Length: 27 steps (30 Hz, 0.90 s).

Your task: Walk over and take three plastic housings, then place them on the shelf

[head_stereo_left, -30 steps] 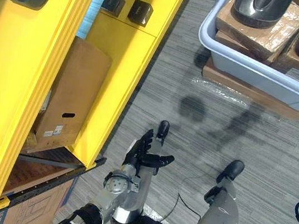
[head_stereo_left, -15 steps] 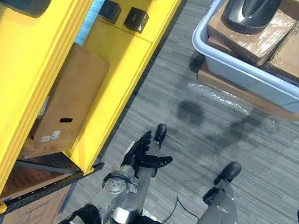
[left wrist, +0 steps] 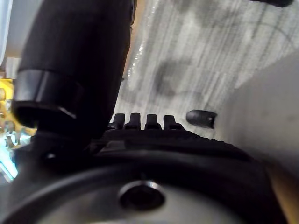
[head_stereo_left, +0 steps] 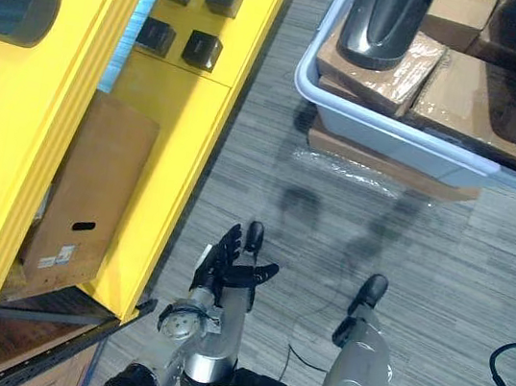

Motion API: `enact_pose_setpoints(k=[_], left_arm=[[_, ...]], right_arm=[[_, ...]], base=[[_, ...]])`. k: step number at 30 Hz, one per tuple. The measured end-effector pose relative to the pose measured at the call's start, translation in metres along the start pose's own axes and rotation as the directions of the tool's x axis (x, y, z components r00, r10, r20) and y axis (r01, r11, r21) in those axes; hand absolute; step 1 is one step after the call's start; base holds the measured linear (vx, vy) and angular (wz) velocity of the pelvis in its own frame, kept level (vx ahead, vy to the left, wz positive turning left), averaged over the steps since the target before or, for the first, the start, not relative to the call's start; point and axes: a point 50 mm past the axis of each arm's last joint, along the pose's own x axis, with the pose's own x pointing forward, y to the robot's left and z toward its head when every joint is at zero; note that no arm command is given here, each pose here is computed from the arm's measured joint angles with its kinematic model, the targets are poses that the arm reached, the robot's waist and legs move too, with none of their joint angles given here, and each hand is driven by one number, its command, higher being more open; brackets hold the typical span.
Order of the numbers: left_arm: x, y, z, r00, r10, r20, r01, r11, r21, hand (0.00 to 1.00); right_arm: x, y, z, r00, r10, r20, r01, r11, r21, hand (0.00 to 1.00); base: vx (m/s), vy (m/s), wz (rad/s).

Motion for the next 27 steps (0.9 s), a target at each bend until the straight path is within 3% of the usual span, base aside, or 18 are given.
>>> enact_pose_setpoints(k=[5, 9, 13, 16, 20, 24, 27], left_arm=[[0.001, -0.001, 0.074, 0.956, -0.063, 0.287, 0.111, 0.982, -0.153, 1.00], [0.001, -0.008, 0.101, 0.916, -0.186, 0.356, 0.291, 0.918, -0.270, 1.00], [0.007, -0.028, 0.095, 0.899, -0.354, 0.259, 0.437, 0.771, -0.463, 1.00], [0.007, -0.052, 0.085, 0.839, -0.514, 0.178, 0.507, 0.621, -0.598, 1.00], [0.013, -0.080, 0.088, 0.751, -0.635, 0.179, 0.572, 0.491, -0.658, 1.00], [0.026, -0.093, 0.098, 0.734, -0.642, 0.220, 0.567, 0.402, -0.719, 1.00], [0.030, -0.096, 0.101, 0.758, -0.600, 0.256, 0.559, 0.395, -0.729, 1.00]], right_arm=[[-0.013, 0.000, 0.037, 0.947, -0.112, 0.301, 0.111, 0.994, 0.019, 0.00], [-0.028, 0.020, 0.041, 0.913, -0.109, 0.394, 0.114, 0.993, 0.009, 0.00], [-0.044, 0.049, 0.034, 0.900, -0.034, 0.434, 0.071, 0.995, -0.070, 0.00], [-0.063, 0.070, 0.022, 0.882, 0.026, 0.471, 0.031, 0.993, -0.112, 0.00], [-0.102, 0.095, 0.013, 0.786, 0.119, 0.606, -0.031, 0.988, -0.154, 0.00], [-0.137, 0.112, 0.004, 0.715, 0.188, 0.673, -0.106, 0.981, -0.161, 0.00], [-0.163, 0.123, -0.010, 0.683, 0.237, 0.691, -0.169, 0.971, -0.167, 0.00]], base=[[0.02, -0.025, 0.10], [0.00, -0.004, 0.01], [0.01, -0.019, 0.02], [0.02, -0.037, -0.07], [0.04, -0.034, -0.16], [0.02, -0.023, -0.19], [0.01, -0.032, -0.18]])
